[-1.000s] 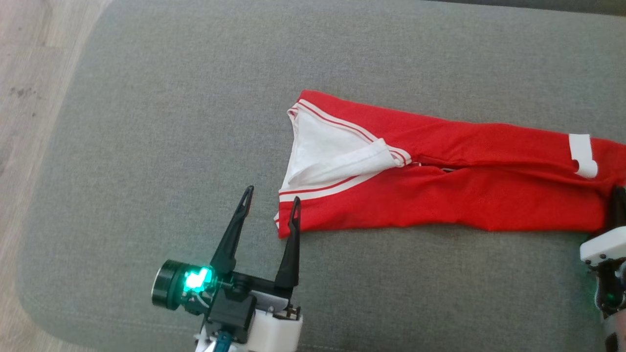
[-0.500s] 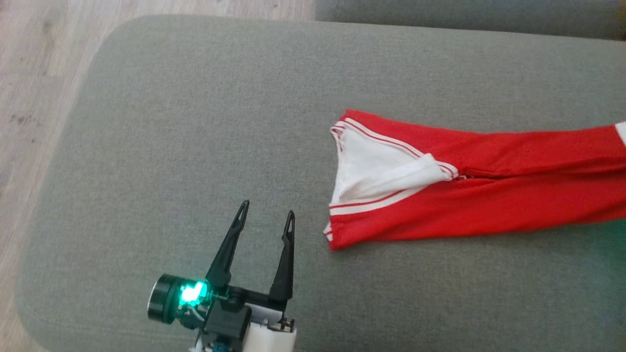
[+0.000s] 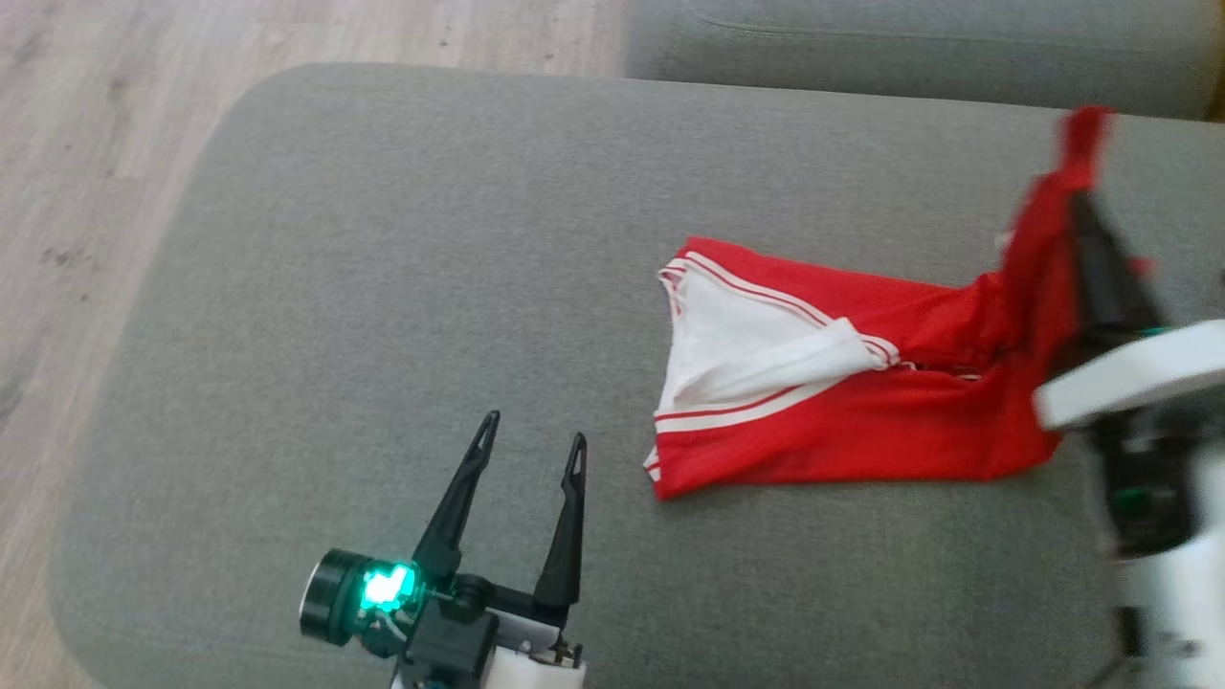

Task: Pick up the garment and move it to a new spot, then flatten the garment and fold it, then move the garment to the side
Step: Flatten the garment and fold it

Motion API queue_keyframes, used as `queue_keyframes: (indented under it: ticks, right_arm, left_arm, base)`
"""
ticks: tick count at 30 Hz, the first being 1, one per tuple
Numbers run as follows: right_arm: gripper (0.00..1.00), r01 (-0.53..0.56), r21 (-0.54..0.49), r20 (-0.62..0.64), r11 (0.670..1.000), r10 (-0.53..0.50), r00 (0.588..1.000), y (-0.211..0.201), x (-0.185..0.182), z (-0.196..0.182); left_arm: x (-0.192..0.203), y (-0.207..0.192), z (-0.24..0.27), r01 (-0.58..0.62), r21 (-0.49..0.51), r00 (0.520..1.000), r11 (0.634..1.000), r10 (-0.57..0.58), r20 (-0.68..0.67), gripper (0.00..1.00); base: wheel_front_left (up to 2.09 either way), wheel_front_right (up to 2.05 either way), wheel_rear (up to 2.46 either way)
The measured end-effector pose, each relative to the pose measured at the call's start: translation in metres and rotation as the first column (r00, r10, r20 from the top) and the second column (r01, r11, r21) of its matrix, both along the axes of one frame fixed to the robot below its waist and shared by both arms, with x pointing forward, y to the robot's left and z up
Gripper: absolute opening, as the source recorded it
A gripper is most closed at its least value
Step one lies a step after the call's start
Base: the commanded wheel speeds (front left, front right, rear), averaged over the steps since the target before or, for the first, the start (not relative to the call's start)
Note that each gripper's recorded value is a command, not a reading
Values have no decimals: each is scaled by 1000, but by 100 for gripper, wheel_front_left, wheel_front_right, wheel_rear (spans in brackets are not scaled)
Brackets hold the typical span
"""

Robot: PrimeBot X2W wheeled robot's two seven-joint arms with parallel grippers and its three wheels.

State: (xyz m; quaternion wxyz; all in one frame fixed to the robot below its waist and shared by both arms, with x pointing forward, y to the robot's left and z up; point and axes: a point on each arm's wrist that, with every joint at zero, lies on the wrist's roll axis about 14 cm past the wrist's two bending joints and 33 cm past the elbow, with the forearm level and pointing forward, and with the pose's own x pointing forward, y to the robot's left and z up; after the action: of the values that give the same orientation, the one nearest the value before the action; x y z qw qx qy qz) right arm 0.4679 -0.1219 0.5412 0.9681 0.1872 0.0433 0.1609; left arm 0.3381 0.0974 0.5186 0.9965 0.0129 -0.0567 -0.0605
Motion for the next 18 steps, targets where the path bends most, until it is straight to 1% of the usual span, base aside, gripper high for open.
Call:
queue_keyframes:
  ticks: [1,5,7,8,9,10,11,12,15,16,18]
  right_arm:
    - [0,0,0,0,1000,0,1000,0,0,0]
    - [0,-143,21,-19,990,143,989,69,-13,-6]
    - [0,-206,16,-47,978,206,977,99,-20,-17]
    - [0,-251,-6,-92,968,250,964,118,-26,-35]
    - [27,-269,-9,-120,963,267,956,125,-28,-45]
    - [100,-286,-8,-141,958,282,949,131,-30,-54]
    - [100,-304,4,-159,953,301,940,139,-33,-61]
    - [100,-319,38,-163,947,321,933,147,-37,-64]
    - [100,-342,175,-126,923,365,922,170,-43,-55]
    - [100,-342,194,-102,919,366,925,174,-42,-49]
    - [100,-324,199,-46,925,339,940,172,-34,-35]
  left_arm:
    - [0,0,0,0,0,1000,1000,0,0,100]
    - [-3,5,1,-15,9,1000,1000,15,6,100]
    - [-4,8,2,-31,4,999,1000,31,6,100]
    - [-6,11,3,-46,-2,999,999,46,8,100]
    - [-6,13,4,-55,0,998,998,55,9,100]
    - [-7,16,4,-65,1,998,998,65,8,100]
    - [-8,19,3,-76,1,997,997,76,7,100]
    - [-9,21,3,-86,2,996,996,86,4,100]
    - [-11,29,1,-115,4,993,993,115,-1,100]
    - [-11,32,1,-122,4,993,993,122,-1,100]
    - [-11,36,2,-136,6,991,991,136,1,100]
  base:
    - [0,0,0]
    - [0,0,0]
    - [0,0,0]
    - [0,0,0]
    - [0,0,0]
    - [0,0,0]
    - [0,0,0]
    - [0,0,0]
    - [0,0,0]
    - [0,0,0]
    - [0,0,0]
